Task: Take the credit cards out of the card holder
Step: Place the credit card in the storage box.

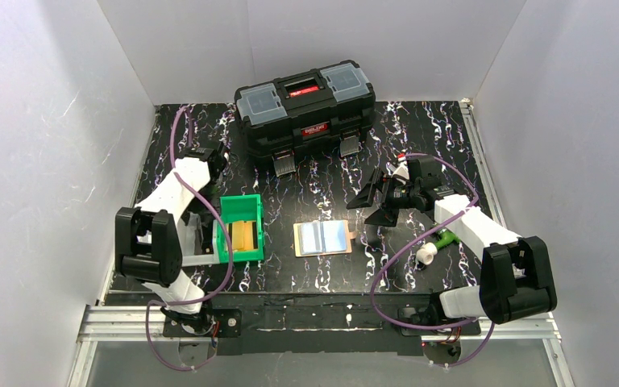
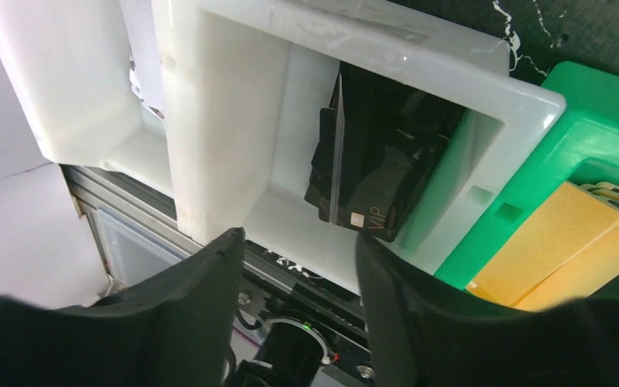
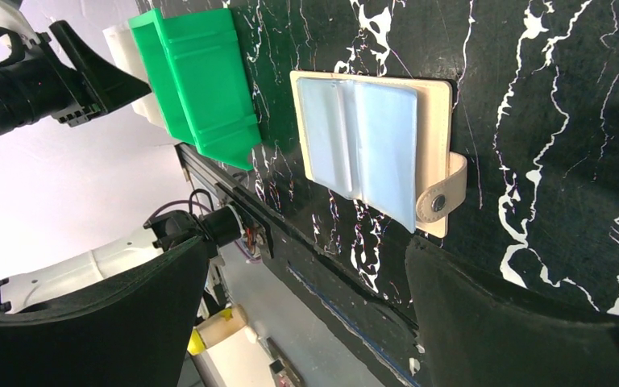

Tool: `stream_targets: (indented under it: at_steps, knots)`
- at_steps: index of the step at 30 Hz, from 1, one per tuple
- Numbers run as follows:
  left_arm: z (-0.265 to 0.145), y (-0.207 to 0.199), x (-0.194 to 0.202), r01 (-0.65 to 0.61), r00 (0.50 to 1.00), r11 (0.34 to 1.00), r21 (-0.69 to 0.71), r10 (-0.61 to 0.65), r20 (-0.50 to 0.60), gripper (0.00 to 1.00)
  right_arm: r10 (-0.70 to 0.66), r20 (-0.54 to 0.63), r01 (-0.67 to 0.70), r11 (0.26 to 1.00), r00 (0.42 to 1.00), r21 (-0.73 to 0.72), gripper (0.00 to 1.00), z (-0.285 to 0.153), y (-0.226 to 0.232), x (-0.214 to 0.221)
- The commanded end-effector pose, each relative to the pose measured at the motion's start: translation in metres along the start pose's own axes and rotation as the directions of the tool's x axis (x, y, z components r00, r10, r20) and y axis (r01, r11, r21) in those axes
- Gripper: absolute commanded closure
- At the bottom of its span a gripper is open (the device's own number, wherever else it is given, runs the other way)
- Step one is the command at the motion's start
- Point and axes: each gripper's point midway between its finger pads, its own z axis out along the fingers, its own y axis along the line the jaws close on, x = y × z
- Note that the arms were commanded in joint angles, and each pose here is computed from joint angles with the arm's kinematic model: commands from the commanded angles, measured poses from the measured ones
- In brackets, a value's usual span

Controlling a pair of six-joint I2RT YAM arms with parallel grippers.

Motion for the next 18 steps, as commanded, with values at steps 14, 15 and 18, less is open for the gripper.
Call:
stream_targets:
  at_steps: [14, 15, 18]
  knots:
    - [-0.048, -0.012, -0.007, 0.076, 0.992, 0.968, 0.238, -0.098, 0.084, 0.1, -0.039, 0.033, 0.038, 0.998, 0.999, 0.046, 0.02, -0.004, -0.002, -0.007]
    - [-0.052, -0.015, -0.007, 0.076, 0.991, 0.961, 0.266, -0.103, 0.086, 0.08, -0.041, 0.033, 0.039, 0.998, 0.999, 0.054, 0.02, -0.004, -0.002, -0.008]
    - [-0.067, -0.027, -0.009, 0.071, 0.989, 0.926, 0.37, -0.115, 0.096, 0.02, -0.053, 0.041, 0.05, 0.995, 0.998, 0.091, 0.02, -0.005, -0.005, -0.009]
